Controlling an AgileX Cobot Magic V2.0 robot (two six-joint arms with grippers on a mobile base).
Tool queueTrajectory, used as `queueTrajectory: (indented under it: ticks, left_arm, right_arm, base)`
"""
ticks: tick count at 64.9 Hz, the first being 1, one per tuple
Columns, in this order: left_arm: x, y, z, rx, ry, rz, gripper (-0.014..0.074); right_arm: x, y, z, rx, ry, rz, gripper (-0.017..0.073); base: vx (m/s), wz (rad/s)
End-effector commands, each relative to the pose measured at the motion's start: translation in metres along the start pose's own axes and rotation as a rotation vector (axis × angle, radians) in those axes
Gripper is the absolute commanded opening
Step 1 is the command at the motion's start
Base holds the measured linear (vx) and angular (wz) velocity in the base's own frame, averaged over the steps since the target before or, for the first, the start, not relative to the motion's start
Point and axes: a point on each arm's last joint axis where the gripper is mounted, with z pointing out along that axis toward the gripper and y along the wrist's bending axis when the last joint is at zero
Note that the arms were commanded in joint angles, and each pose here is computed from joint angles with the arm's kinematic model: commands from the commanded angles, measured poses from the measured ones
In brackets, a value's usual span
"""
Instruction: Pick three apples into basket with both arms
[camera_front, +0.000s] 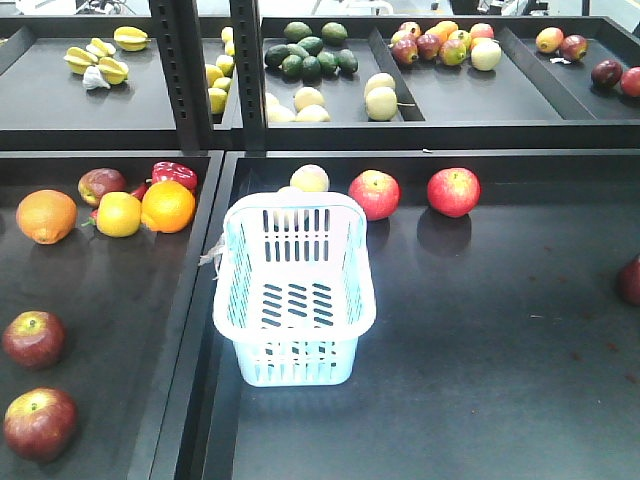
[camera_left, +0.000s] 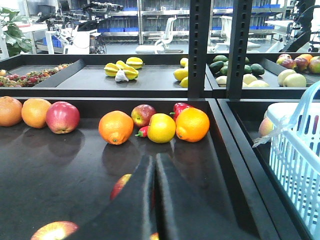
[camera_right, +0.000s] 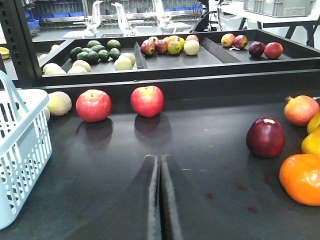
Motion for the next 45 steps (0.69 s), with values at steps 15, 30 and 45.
queueTrajectory:
  ticks: [15,30,45]
  left_arm:
    - [0.0005,0.0003,0.0001,0.001,-0.063,-0.012,-0.0006]
    - [0.0004,0.0003,0.0001,0.001,-0.065,-0.012,-0.0006]
    - [0.0003,-0.0007,0.0001,0.023,-0.063,-0.354,-0.0006]
  right_arm:
    - [-0.0035,-0.0001,-0.0002,0.003,-0.072,-0.006,-0.0004]
    - [-0.0035,-0.0001,-0.0002,0.003,-0.072,-0.006,-0.0004]
    - [-0.0035,-0.0001,-0.0002,0.003,-0.072,-0.006,-0.0004]
  base:
    - [0.00,0.00]
    - [0.00,0.00]
    - [0.00,0.00]
